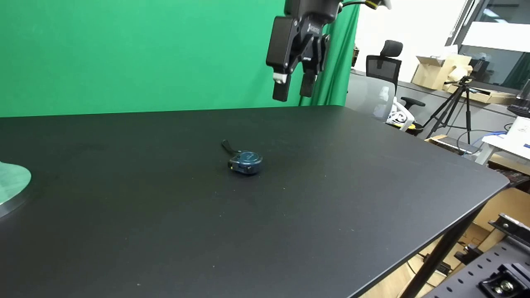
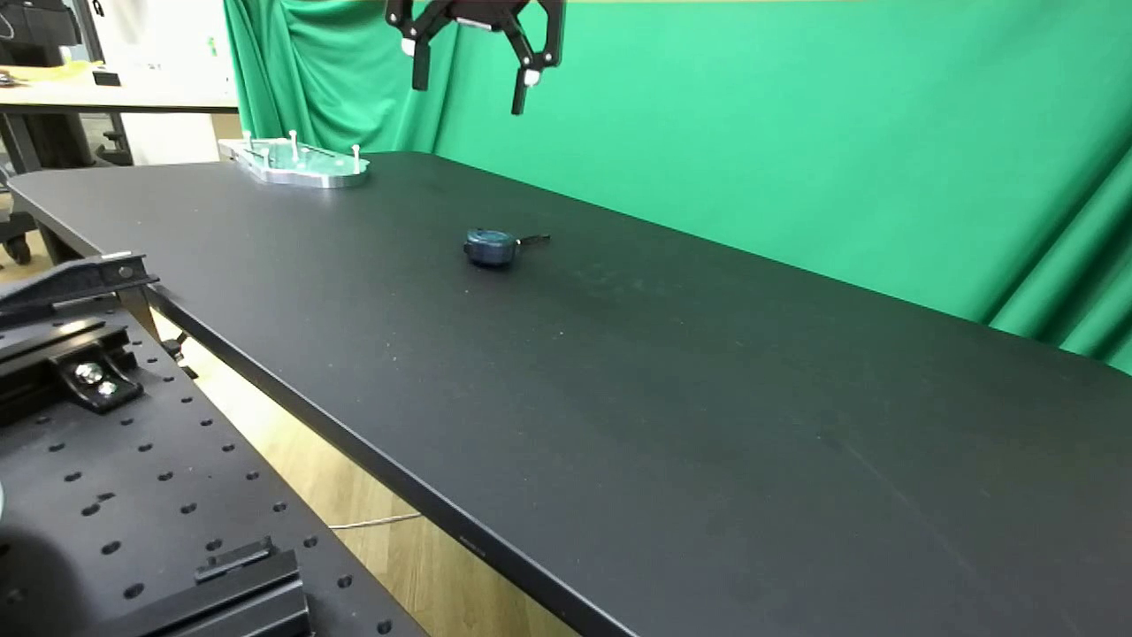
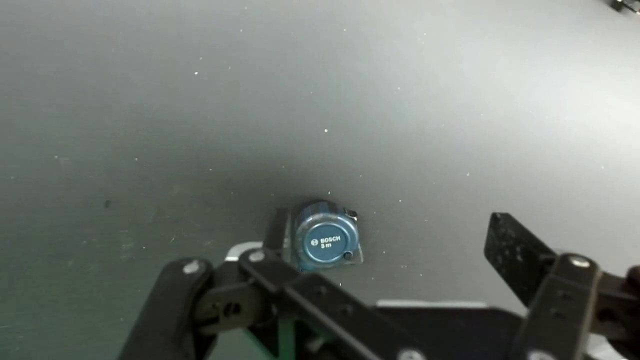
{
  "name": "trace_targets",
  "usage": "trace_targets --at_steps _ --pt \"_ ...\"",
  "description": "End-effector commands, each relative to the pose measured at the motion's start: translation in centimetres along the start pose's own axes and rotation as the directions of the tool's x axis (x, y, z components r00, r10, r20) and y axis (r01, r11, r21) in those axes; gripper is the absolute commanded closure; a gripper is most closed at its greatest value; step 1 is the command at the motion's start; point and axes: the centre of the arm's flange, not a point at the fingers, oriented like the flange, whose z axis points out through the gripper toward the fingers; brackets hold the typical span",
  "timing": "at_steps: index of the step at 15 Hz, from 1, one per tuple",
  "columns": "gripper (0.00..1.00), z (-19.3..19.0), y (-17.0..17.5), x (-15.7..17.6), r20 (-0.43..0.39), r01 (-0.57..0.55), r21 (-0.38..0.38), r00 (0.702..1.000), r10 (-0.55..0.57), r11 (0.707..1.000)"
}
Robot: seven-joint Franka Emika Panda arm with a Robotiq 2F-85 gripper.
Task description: Move the measuring tape towards you
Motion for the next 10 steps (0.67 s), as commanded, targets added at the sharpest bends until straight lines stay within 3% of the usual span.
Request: trace_targets --at_steps 1,2,6,10 --pt "0.0 2.4 2.3 4.2 0.038 0.055 0.001 0.998 -0.055 0.998" --pt "0.0 1.9 0.6 1.7 0.028 0.041 0.005 0.999 -0.041 0.999" --pt "0.0 3.4 1.8 3.2 0.042 0.048 0.012 0.998 -0.048 0.999" --pt "0.0 5.8 0.9 4.5 0.075 0.123 -0.108 0.991 -0.115 0.987"
